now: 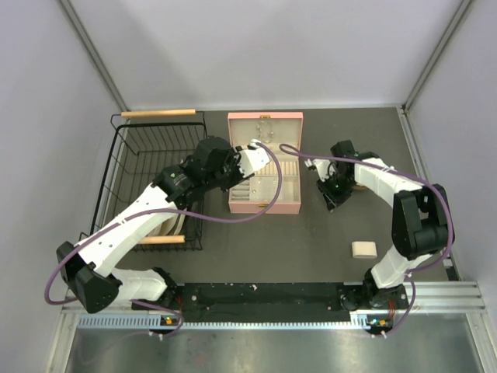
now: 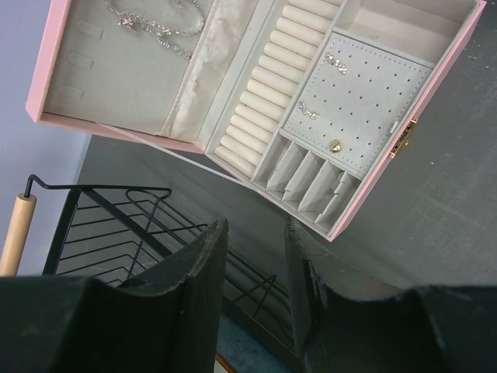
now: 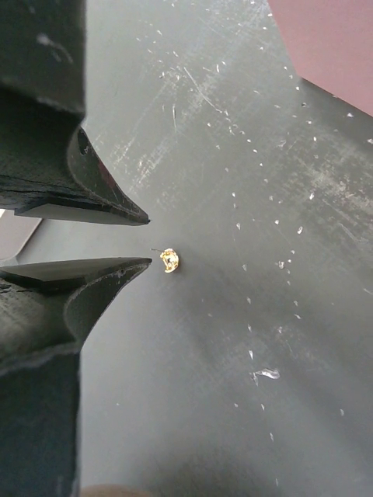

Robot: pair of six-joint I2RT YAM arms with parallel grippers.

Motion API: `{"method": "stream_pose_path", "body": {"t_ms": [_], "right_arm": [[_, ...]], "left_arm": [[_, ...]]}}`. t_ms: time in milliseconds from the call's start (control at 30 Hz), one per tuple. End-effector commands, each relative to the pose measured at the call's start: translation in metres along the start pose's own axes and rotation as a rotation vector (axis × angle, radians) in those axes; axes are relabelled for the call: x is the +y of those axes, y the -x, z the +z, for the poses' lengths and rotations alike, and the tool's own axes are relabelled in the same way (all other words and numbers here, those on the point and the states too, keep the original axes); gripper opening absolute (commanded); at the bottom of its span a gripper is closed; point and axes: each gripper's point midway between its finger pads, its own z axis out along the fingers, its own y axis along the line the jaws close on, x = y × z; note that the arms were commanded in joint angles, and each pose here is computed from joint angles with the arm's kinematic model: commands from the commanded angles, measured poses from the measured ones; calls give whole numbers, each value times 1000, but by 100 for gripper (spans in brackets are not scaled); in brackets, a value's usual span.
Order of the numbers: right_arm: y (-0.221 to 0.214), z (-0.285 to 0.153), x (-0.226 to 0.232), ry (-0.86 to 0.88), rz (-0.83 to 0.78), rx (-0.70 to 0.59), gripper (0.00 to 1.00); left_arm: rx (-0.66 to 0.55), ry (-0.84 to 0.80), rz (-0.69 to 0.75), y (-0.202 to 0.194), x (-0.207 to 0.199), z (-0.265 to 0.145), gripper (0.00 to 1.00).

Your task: Organize the mixed jewelry

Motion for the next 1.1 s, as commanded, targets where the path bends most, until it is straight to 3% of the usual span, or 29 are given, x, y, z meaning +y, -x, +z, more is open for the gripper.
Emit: {"method": "stream_pose_path", "body": {"t_ms": [0,1067], "right_arm": [[8,1,-3,-22,-37,-19,24],[1,17,-1,-38,-95,9,25]], "left_arm": [[-58,39,-17,12,9,-6,41],[-46,40,-14,7,8,-3,41]]}}
